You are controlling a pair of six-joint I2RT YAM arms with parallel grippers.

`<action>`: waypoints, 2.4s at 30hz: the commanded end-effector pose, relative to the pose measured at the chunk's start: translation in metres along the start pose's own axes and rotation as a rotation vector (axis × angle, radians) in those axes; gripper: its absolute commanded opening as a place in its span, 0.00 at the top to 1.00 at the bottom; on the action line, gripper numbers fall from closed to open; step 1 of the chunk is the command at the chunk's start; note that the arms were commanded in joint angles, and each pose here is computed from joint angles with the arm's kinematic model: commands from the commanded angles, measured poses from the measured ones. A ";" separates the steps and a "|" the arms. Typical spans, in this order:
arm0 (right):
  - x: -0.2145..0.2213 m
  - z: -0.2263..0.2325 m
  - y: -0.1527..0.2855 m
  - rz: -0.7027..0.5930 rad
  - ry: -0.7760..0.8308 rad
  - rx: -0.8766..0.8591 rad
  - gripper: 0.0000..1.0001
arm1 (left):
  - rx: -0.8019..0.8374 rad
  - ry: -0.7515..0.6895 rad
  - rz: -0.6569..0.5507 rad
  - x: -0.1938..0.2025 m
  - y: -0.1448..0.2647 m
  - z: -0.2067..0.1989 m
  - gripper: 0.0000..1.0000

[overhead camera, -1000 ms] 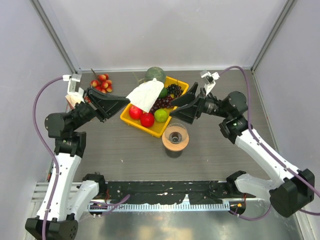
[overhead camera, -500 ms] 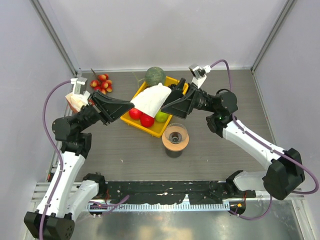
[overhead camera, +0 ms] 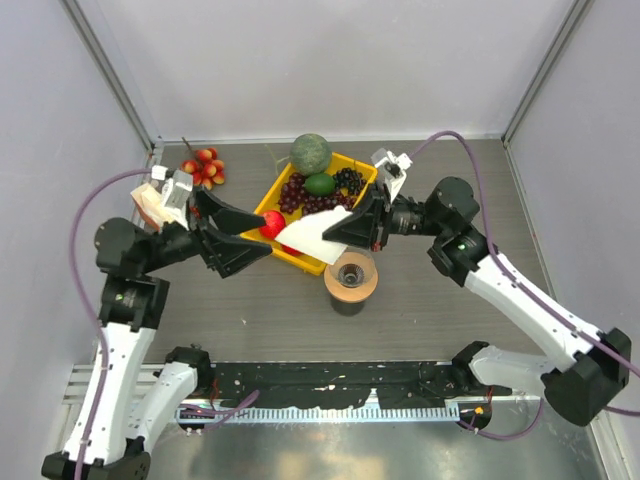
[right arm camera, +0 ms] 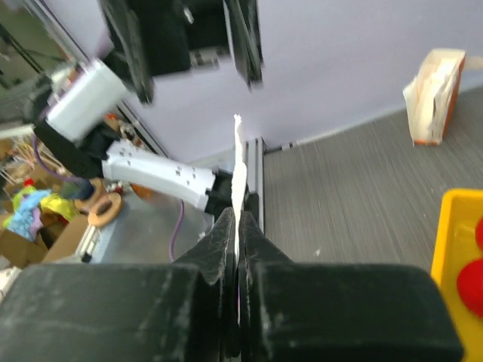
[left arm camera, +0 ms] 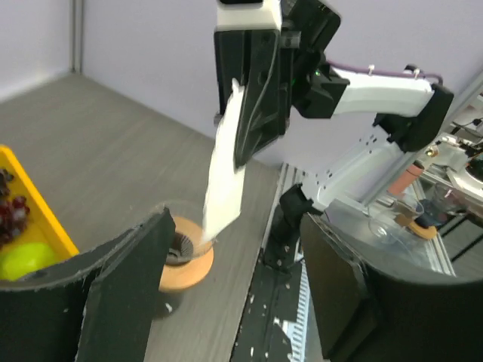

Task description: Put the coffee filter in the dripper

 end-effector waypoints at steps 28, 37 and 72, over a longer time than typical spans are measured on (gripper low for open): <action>0.072 0.037 0.010 0.514 0.269 -0.123 0.95 | 0.145 -0.295 0.505 0.097 -0.032 0.006 0.61; 0.061 0.039 0.007 0.497 0.274 -0.111 0.95 | 0.209 -0.211 0.509 0.106 -0.034 0.000 0.62; 0.019 0.022 0.020 0.226 0.179 -0.025 0.95 | 0.205 0.062 0.188 0.078 -0.027 -0.001 0.52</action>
Point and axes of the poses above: each gripper's point midway between its finger pads, its own y axis back along the fingers, its own z axis along the line the jaws close on, x = y × z, the point moved 3 cm from there along y, back along the fingers, and after that the axes turned 7 degrees about y, right-handed, at the moved point
